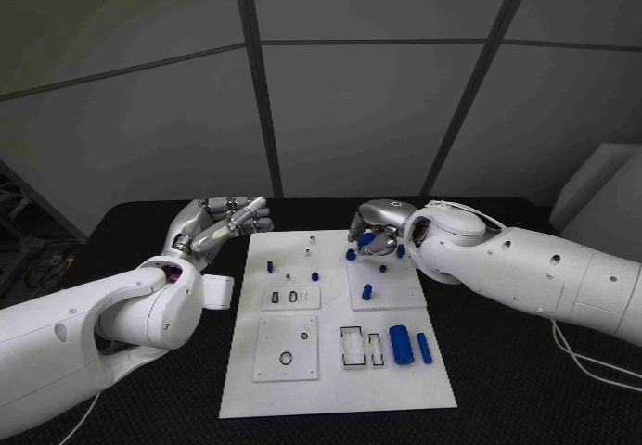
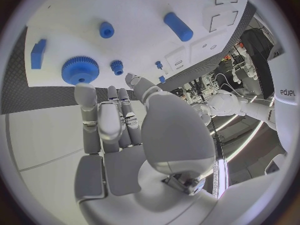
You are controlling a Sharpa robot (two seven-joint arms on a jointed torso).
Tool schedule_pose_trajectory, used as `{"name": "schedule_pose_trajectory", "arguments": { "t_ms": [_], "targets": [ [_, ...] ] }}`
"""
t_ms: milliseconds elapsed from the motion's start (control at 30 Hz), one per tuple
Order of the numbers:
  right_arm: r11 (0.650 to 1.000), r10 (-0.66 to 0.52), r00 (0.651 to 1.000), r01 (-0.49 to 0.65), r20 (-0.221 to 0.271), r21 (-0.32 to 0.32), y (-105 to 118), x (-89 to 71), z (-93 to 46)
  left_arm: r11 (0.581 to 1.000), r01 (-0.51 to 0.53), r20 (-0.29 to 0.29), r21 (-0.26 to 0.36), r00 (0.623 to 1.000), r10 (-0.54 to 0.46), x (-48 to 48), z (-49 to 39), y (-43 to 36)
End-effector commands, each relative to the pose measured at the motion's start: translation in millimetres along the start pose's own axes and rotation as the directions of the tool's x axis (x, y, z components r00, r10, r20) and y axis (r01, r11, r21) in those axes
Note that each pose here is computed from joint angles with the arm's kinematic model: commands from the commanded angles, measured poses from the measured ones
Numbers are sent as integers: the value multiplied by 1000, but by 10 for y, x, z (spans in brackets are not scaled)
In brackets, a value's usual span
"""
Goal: Assemble the parts on the task board
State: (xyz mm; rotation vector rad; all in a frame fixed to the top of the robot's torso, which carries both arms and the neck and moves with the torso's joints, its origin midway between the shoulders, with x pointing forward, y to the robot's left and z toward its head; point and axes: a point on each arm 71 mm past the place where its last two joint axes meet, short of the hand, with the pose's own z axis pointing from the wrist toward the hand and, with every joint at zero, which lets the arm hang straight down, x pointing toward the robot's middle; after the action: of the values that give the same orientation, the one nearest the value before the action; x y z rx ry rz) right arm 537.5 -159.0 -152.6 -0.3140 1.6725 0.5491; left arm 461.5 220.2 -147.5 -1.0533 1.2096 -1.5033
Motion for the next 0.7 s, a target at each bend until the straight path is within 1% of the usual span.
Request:
{"name": "schedule_pose_trajectory", "arguments": {
  "t_ms": [33, 333, 700],
  "targets": [
    [999, -52, 999, 53, -13, 11, 8, -5, 12, 1000, 6, -20, 8, 1000, -6, 21, -2, -17],
    [998, -57, 998, 57, -12, 0, 50, 1, 44, 1000, 8, -25, 5, 1000, -8, 28, -11, -20],
    [998, -66, 998, 66, -26, 7, 48, 21, 92, 1000, 10, -29, 2, 1000, -10, 35, -23, -26]
  ]
}}
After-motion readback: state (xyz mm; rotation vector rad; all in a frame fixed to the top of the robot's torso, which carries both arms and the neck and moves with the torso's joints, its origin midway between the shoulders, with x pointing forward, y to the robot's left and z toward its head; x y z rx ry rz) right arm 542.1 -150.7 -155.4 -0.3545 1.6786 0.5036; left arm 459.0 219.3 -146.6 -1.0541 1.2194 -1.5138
